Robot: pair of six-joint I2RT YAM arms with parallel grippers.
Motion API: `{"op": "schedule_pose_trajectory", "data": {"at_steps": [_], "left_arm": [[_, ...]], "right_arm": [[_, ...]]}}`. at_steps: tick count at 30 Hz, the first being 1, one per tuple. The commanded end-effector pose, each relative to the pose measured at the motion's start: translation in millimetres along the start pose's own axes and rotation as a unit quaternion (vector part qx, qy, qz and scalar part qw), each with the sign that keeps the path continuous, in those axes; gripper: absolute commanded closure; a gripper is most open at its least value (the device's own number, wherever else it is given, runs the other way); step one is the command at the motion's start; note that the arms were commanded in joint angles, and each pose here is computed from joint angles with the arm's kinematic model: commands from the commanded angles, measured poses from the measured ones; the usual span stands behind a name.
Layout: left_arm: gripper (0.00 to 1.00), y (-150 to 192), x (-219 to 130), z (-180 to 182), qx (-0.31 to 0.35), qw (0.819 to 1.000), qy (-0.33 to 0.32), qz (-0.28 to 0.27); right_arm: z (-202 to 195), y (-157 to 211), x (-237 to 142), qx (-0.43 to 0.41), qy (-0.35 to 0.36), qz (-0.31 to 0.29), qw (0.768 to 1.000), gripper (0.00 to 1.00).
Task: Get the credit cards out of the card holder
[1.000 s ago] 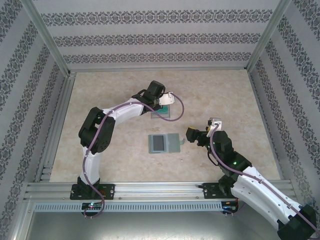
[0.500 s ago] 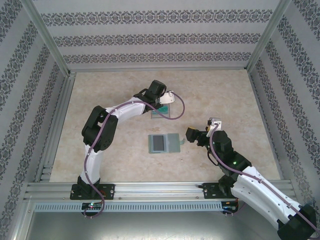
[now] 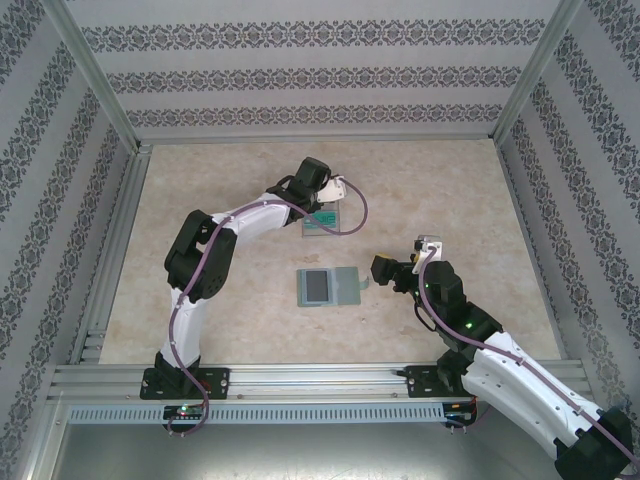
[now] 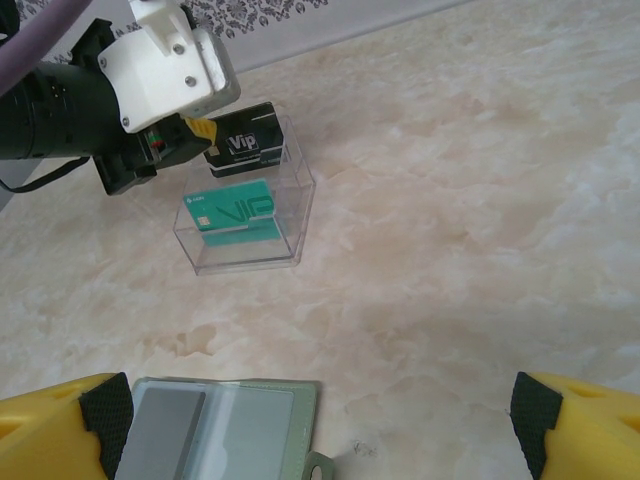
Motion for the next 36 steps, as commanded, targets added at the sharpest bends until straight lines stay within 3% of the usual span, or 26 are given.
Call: {"op": "schedule_pose_trajectory", "data": {"at_steps": [1,6,13,20,23,26,29,31,36], "left_arm": [[0.75,0,-1,19,-0.023,0.999,-0.025,0.001],[0.74,-6,-18,24,-0.055,0.998,-0.012,-0.019],[0.64,-15,-82,50,-0.202,0.977,0.012,-0.07],[0.53,-16,-165,43,-0.386,0.906,0.079,-0.153],[0.53,-1,-188,33,-0.459,0.873,0.097,-0.136],[0.53,17,-207,18,-0.541,0.827,0.118,-0.096],[0.53,24,-224,-8,-0.59,0.785,0.15,-0.113],[0.45,35,-229,-25,-0.621,0.76,0.153,-0.114],[0.47,59,-229,-83,-0.685,0.698,0.188,-0.087]], "right_arm": [[-2,0,2,0.013,-0.002,-0.003,1.0,0.02],[0,0,3,0.011,-0.004,0.001,1.0,0.02],[7,5,6,0.004,-0.021,0.024,0.999,0.02],[17,11,12,-0.015,-0.03,0.055,0.998,0.07],[22,17,16,-0.037,-0.027,0.068,0.997,0.12],[29,26,20,-0.065,-0.019,0.085,0.994,0.17],[37,38,26,-0.085,-0.017,0.111,0.99,0.28],[42,47,29,-0.092,-0.017,0.133,0.987,0.35],[44,72,41,-0.103,-0.008,0.184,0.978,0.52]]}}
Point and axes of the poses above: each hand's point on the last joint's axis, 136 mm out from that joint toward the fingers, its own x axis out along the fingers, its own z axis along the line the jaws close on, y = z × x, the point moved 2 cm from there along -x, back along the fingers, and after that the axes turned 9 degrees about x, right-handed, at the moved point
